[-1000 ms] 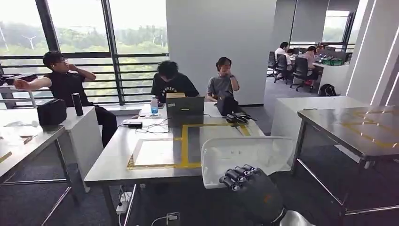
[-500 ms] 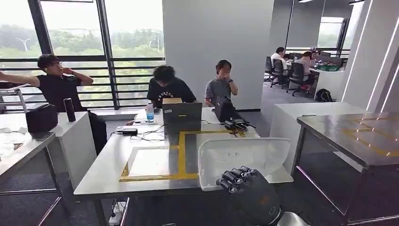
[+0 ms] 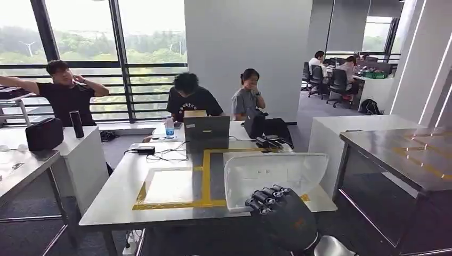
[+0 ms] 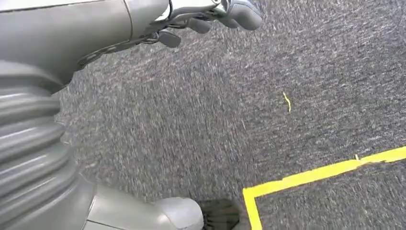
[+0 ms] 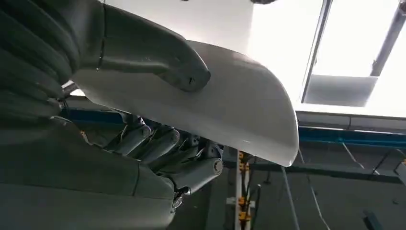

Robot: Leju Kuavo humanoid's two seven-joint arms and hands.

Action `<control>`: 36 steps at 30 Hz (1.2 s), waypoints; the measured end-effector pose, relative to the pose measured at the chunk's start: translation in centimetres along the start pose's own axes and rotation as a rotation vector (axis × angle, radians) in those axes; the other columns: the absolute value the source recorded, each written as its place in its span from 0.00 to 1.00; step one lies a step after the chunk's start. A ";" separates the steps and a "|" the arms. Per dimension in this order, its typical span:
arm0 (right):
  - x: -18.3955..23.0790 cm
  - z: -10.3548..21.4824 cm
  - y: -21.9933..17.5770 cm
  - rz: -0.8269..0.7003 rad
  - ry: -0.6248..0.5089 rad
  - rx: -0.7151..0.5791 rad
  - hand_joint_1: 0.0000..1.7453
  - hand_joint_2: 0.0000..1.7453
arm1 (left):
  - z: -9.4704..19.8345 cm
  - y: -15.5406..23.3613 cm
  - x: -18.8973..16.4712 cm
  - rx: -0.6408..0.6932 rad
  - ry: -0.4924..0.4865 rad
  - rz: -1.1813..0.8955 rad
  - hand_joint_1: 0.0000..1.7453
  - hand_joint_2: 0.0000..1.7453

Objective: Take the parts from the cabinet and place them on the table.

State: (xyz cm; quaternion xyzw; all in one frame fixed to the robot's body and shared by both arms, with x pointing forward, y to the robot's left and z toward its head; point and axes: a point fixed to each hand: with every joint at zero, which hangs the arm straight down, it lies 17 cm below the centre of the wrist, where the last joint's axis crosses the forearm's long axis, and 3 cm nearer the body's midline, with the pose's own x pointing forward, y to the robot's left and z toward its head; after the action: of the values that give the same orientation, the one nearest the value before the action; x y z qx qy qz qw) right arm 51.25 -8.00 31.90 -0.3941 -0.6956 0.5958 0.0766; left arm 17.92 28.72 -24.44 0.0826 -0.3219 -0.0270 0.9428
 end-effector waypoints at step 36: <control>0.0 -0.3 1.0 -0.033 -0.021 0.030 0.92 1.00 | 0.2 0.4 -0.9 0.009 0.022 0.007 0.00 1.00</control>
State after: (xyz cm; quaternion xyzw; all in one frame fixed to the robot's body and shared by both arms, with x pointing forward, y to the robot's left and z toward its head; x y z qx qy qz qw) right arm 51.90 -7.82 31.08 -0.3752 -0.6938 0.6089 0.0850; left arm 17.04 29.22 -24.74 0.0861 -0.3120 -0.0213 0.9459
